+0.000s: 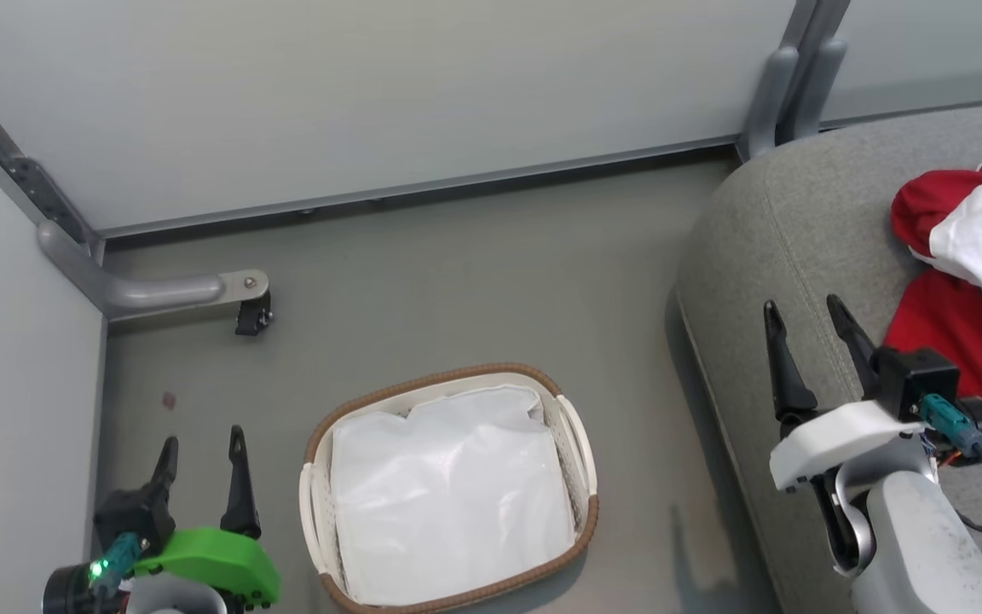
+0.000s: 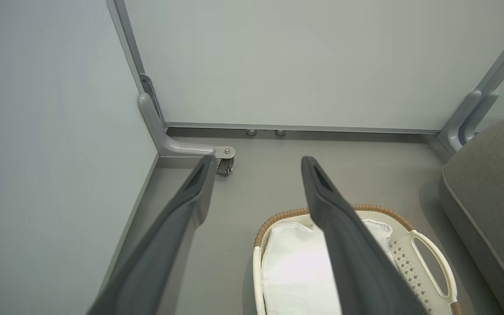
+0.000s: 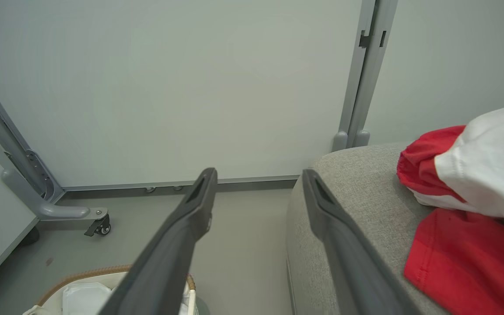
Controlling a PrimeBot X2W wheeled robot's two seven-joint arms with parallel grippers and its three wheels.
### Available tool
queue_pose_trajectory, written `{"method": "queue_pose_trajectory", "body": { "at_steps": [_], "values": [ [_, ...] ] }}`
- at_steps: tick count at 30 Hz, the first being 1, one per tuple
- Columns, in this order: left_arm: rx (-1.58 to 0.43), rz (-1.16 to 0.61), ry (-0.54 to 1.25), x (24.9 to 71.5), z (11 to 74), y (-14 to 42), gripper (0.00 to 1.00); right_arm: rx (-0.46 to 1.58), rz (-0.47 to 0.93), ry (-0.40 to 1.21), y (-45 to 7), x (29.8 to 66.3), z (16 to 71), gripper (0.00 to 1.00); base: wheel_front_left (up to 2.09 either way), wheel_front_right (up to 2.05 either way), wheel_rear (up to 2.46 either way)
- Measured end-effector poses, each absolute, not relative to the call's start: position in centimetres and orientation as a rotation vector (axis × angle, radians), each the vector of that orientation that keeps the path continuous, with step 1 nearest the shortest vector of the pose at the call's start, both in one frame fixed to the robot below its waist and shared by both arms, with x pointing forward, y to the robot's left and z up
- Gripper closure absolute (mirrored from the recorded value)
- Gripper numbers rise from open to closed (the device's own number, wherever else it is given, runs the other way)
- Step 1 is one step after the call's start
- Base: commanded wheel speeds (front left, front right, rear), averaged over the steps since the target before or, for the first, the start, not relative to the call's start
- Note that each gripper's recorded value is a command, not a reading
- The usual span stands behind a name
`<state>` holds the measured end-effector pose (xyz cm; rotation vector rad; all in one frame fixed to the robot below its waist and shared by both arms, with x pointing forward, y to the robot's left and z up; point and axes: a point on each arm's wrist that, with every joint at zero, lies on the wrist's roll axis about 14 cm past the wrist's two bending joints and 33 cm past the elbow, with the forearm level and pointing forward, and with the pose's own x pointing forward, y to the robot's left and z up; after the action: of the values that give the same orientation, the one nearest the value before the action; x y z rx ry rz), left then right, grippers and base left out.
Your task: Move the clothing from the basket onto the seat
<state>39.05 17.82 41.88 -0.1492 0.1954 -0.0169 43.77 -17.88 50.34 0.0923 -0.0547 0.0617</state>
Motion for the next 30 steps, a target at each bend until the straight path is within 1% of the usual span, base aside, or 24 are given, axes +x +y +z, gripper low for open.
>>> {"method": "queue_pose_trajectory", "body": {
  "at_steps": [6, 12, 13, 20, 30],
  "values": [
    [-0.176, -0.01, 0.195, 36.4, 42.0, 18.1, 0.0, 0.116, 0.074, -0.033, -17.3, 41.3, 49.7, 0.0, 0.0, 0.0, 0.0],
    [-0.202, -0.01, 0.184, 35.2, 42.3, 18.0, 0.0, 0.113, 0.078, -0.024, -17.2, 40.1, 49.4, 0.0, 0.0, 0.0, 0.0],
    [-0.205, -0.009, 0.189, 35.1, 42.1, 18.0, 1.0, 0.115, 0.077, -0.019, -17.2, 40.0, 49.3, 1.0, 0.0, 0.0, 0.0],
    [-0.244, 0.013, 0.253, 34.2, 40.5, 18.0, 1.0, 0.162, 0.055, 0.08, -17.2, 38.7, 46.3, 1.0, 0.0, 0.0, 0.0],
    [-0.417, 0.073, 0.243, 34.6, 41.0, 18.7, 1.0, 0.348, 0.003, 0.08, -18.0, 38.9, 46.7, 1.0, 0.0, 0.0, 0.0]
  ]
}}
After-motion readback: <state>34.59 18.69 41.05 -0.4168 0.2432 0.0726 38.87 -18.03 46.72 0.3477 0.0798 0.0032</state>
